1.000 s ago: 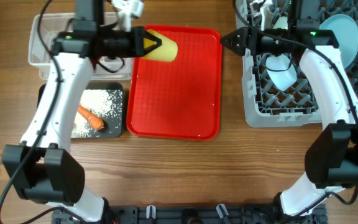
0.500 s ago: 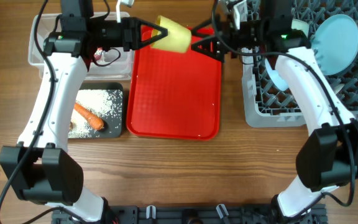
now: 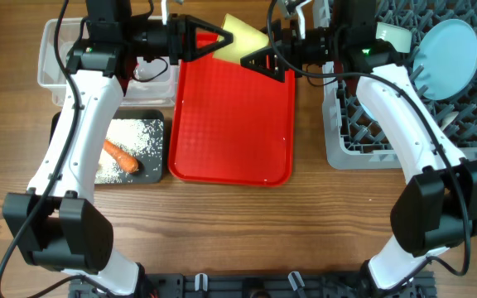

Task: Sort waste into correct bins and load items into the dishwasher rack
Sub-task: 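Pass the yellow cup from the left gripper to the right gripper, then carry the yellow cup into the dish rack with the right gripper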

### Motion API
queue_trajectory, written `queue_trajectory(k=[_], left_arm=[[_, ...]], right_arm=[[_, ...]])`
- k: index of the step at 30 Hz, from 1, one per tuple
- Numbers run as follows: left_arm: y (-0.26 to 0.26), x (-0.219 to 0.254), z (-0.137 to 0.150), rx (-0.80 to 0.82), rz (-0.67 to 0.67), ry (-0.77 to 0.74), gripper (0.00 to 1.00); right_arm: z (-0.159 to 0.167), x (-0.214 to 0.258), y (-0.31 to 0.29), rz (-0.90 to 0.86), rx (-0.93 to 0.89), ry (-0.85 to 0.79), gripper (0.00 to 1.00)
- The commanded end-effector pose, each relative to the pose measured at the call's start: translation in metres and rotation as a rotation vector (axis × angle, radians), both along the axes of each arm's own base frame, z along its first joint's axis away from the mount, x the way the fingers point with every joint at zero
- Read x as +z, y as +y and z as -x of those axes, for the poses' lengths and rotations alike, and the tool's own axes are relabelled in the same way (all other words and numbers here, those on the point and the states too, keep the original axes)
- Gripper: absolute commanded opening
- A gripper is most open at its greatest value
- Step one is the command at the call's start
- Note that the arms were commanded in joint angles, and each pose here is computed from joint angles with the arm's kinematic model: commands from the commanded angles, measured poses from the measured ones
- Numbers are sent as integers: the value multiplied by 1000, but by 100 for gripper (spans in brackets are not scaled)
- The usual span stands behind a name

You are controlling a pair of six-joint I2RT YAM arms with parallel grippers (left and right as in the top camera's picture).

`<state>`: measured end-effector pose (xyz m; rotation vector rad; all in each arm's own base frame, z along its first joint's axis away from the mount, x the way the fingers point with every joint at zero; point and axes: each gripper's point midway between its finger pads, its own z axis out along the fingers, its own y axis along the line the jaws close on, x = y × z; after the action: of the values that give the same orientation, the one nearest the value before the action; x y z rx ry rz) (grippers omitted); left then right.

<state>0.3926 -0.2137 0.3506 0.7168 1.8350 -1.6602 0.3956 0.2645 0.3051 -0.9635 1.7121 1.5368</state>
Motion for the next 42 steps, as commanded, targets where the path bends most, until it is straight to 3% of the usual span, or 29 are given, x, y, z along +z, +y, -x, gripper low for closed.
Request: queue_trajectory(k=[1, 5, 17, 21, 25, 35, 38, 39, 42], left_arm=[[-2, 5, 4, -25, 13, 12, 4], [-2, 4, 5, -25, 13, 15, 4], [-2, 3, 4, -22, 11, 17, 4], [-2, 2, 4, -21, 9, 27, 4], [-2, 2, 4, -19, 8, 26, 4], [-1, 0, 1, -4, 0, 33, 5], [-1, 0, 1, -4, 0, 30, 18], [-1, 0, 1, -4, -1, 27, 30], [-1, -1, -1, 9, -7, 26, 42]], right_arm=[[4, 9, 2, -5, 5, -27, 76], [1, 13, -1, -14, -3, -56, 72], [-1, 28, -3, -53, 13, -95, 72], [-1, 30, -3, -59, 16, -118, 81], [-2, 31, -4, -61, 14, -127, 82], [-8, 31, -14, -59, -10, -128, 53], [-10, 32, -22, -65, -10, -127, 50], [-10, 33, -24, -67, -8, -126, 50], [-14, 32, -31, -66, -25, -123, 50]])
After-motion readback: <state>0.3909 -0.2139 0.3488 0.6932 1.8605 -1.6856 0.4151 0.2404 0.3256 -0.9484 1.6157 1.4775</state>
